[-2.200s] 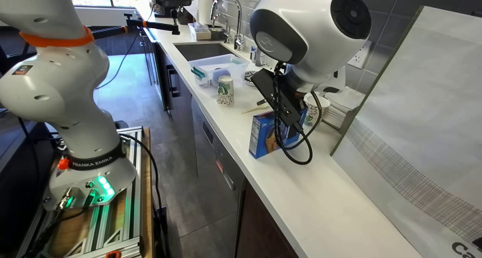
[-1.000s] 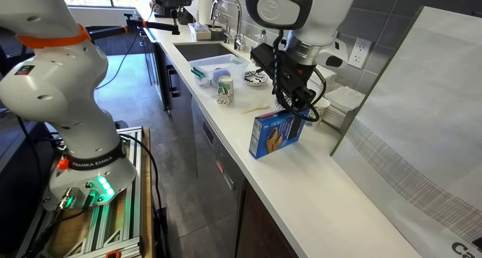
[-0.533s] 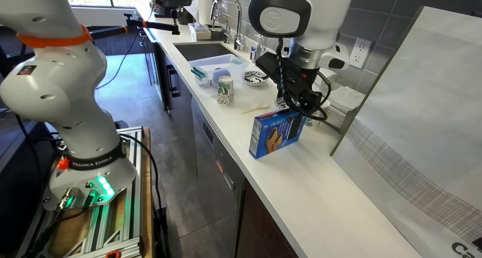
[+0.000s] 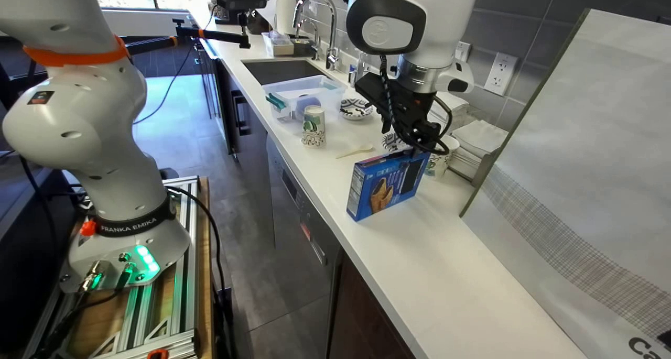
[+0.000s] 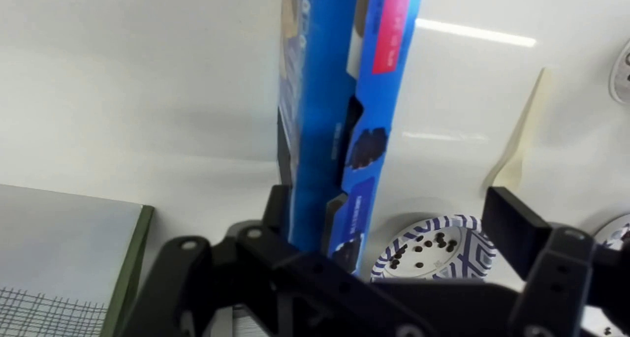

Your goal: Open the blue box

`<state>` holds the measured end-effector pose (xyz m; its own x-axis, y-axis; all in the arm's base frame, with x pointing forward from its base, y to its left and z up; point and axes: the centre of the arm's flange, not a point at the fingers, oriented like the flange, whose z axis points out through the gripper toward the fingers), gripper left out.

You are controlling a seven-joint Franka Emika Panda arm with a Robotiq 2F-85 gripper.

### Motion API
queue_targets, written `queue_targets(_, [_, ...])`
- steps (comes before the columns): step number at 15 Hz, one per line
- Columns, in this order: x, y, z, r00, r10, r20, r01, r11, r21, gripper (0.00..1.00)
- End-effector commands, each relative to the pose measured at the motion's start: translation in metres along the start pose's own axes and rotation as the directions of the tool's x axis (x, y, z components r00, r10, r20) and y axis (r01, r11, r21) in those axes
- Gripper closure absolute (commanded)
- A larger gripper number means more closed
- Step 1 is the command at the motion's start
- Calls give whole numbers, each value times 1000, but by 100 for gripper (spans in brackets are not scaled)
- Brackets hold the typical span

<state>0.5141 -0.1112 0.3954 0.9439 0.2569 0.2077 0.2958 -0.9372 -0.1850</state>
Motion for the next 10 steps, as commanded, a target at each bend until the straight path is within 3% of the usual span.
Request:
queue_targets(1, [4, -18, 6, 999, 19, 38, -18, 999, -30, 9])
queue_targets(3, [7, -22, 9, 998, 24, 51, -22, 999, -37, 13])
queue_targets(4, [7, -23, 11, 998, 31, 57, -28, 999, -41, 22])
queue_targets(5, [8, -24, 11, 997, 36, 61, -33, 998, -45, 21])
queue_targets(7, [7, -25, 12, 997, 44, 66, -41, 998, -47, 36])
queue_targets(10, [4, -26, 11, 996, 54, 64, -51, 998, -45, 43])
